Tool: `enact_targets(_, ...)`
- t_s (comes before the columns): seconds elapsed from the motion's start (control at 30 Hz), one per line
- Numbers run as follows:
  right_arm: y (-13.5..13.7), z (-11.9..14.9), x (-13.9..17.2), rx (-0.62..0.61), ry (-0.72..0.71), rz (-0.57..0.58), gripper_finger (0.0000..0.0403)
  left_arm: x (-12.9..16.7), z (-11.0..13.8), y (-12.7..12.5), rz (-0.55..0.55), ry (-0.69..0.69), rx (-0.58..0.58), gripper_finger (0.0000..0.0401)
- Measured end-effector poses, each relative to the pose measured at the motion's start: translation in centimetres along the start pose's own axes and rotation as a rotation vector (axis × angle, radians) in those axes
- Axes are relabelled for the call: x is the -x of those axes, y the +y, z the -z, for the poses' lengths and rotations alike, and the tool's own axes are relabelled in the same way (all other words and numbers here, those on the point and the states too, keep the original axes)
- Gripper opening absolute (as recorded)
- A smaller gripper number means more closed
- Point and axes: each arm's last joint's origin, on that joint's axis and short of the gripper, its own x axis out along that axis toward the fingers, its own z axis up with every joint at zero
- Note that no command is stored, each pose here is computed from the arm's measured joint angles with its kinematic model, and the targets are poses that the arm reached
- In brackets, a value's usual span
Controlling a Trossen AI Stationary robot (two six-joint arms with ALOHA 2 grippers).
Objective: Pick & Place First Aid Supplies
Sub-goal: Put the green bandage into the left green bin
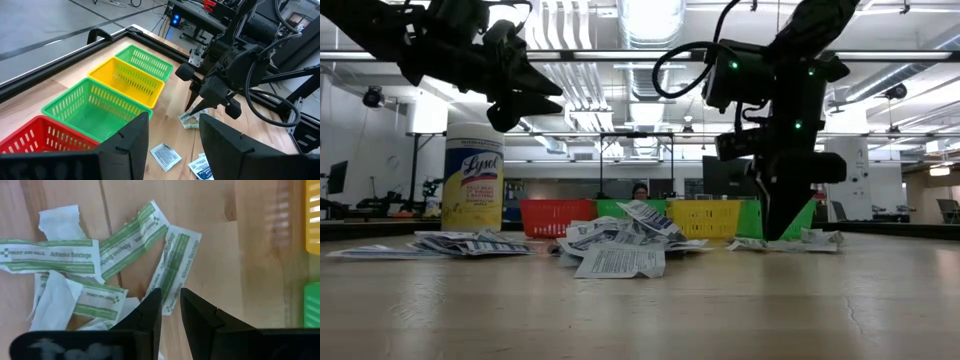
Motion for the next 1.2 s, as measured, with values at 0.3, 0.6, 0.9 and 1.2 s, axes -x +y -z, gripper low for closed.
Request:
enact_targets(0.3, 0.0, 0.4, -0.7, -0.055, -0.027, -0.002, 0.0068, 0.0, 0.0, 0.0, -0.004, -0.001, 0.0, 0.0168)
enact_targets(0.6, -0.1, 1.0, -1.1, -0.128, -0.016, 0.043, 0.0036, 0.0, 0.0, 0.0, -0.008, -0.005, -0.002, 0.0168)
enact_targets(0.9, -0.4, 1.1, -1.0, -0.15, -0.032, 0.134, 0.0008, 0.0, -0.2, 0.0, -0.003, -0.021, -0.003, 0.0168)
enact_targets(1.2, -0.8, -1.0, 4.2, -0.11, -0.241, 0.082, 0.0008, 0.0, -0.3, -0.1, 0.013, -0.027, 0.059, 0.0168)
